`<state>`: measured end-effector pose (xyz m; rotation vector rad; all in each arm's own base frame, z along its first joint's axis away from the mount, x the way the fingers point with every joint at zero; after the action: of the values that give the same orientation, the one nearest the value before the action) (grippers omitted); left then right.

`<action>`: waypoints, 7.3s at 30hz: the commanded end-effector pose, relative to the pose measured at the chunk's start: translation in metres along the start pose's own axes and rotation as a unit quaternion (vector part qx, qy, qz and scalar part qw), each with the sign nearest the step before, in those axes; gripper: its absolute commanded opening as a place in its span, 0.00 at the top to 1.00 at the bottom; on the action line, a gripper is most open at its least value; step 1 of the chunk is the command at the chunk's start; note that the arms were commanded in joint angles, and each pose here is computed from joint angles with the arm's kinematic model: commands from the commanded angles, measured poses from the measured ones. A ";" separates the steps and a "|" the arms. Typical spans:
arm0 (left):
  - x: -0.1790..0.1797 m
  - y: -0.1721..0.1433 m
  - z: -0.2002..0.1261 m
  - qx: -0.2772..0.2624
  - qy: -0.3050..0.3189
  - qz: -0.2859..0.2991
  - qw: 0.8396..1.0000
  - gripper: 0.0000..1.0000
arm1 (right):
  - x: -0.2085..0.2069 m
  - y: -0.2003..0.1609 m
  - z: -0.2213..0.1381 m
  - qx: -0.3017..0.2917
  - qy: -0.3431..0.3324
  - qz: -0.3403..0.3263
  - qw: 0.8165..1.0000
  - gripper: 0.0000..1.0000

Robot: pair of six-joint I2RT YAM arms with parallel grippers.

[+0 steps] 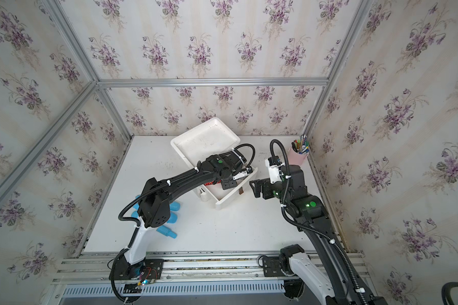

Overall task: Take the microphone out of the drawer
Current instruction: Pick up the microphone from the drawer, then place the microphone at the center of the board.

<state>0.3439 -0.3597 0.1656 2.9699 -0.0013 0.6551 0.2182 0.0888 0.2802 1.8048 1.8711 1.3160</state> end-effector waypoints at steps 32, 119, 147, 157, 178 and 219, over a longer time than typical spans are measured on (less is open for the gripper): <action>-0.005 -0.004 -0.020 -0.006 -0.022 0.004 1.000 0.31 | 0.004 0.005 -0.005 -0.018 0.013 -0.021 1.000 0.02; 0.033 -0.006 -0.105 -0.170 -0.029 -0.109 0.979 1.00 | 0.007 0.009 -0.016 -0.041 0.014 -0.023 0.999 0.02; -0.014 -0.109 -0.159 -0.054 0.032 -0.174 0.983 1.00 | 0.010 0.011 0.001 -0.031 0.041 -0.031 0.998 0.02; -0.043 -0.148 -0.162 -0.026 0.045 -0.239 0.970 1.00 | 0.011 0.009 0.000 -0.032 0.046 -0.030 0.998 0.02; -0.060 -0.186 -0.187 -0.119 0.034 -0.358 0.926 1.00 | 0.012 0.011 0.004 -0.027 0.050 -0.029 0.998 0.02; 0.012 -0.362 -0.102 0.017 0.047 -0.899 0.434 1.00 | 0.016 -0.004 0.004 0.000 0.085 -0.020 0.996 0.02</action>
<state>0.3171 0.0083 0.2431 1.3146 2.3393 0.3188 0.2160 0.1030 0.2802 1.7109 1.9642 1.4655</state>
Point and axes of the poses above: each gripper's point midway between its finger pads, its own z axis out along the fingers, its own x axis along the line the jaws close on, y = z × x, the point moved 6 cm from there along -z, back along the fingers, and after that the axes turned 14 degrees about z, right-handed, at the moved point
